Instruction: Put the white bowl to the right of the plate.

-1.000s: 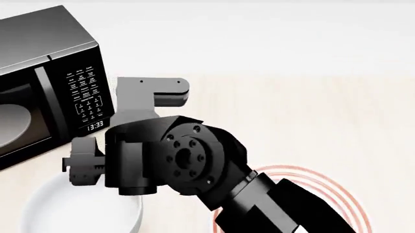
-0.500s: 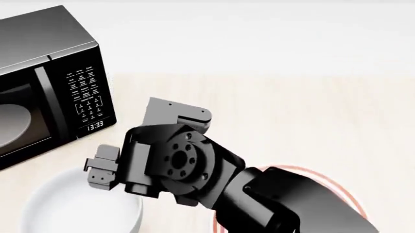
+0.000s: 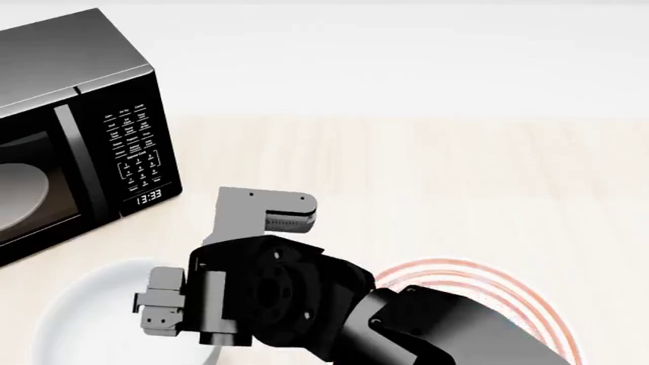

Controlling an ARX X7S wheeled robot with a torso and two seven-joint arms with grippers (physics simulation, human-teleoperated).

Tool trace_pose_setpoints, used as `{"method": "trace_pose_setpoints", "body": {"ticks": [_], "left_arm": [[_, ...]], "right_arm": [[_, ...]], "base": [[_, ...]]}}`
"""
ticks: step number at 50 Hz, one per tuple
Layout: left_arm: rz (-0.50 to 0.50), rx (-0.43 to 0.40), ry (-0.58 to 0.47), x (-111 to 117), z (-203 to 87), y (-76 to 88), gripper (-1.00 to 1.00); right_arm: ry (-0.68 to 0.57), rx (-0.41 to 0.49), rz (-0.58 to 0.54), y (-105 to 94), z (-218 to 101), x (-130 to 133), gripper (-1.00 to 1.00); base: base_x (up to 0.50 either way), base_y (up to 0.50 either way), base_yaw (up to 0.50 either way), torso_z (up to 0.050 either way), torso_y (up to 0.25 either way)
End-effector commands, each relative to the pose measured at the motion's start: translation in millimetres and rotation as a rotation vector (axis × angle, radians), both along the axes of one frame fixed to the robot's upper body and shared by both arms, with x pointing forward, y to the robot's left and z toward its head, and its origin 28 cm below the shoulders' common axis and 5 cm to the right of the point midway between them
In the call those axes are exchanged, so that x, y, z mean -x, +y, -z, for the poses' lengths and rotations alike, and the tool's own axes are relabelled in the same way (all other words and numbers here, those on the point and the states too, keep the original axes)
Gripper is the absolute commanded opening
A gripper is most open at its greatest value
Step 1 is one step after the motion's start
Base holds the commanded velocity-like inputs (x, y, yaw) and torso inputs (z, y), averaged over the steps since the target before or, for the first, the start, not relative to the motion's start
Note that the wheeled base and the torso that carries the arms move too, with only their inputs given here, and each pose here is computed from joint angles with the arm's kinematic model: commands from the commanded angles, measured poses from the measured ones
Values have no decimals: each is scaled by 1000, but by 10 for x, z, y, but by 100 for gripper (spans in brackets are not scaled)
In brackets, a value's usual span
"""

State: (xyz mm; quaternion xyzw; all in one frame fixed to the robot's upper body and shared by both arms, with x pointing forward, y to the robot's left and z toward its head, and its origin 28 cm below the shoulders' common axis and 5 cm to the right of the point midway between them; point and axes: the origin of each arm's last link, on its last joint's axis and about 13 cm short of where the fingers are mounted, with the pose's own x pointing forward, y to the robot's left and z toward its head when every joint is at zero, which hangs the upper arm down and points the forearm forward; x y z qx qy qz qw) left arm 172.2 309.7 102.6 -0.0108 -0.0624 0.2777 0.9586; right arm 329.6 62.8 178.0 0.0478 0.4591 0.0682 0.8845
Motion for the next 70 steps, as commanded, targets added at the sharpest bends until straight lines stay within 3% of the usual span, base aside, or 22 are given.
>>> {"method": "trace_pose_setpoints", "body": {"ticks": [1, 70], "left_arm": [[3, 0, -3, 8, -4, -3, 100], [12, 3, -11, 23, -13, -6, 100]], "right_arm": [[2, 5, -55, 5, 133, 62, 100], [51, -35, -149, 10, 431, 207, 100]], "base": [[0, 0, 0, 0, 0], [0, 0, 0, 0, 0]]}}
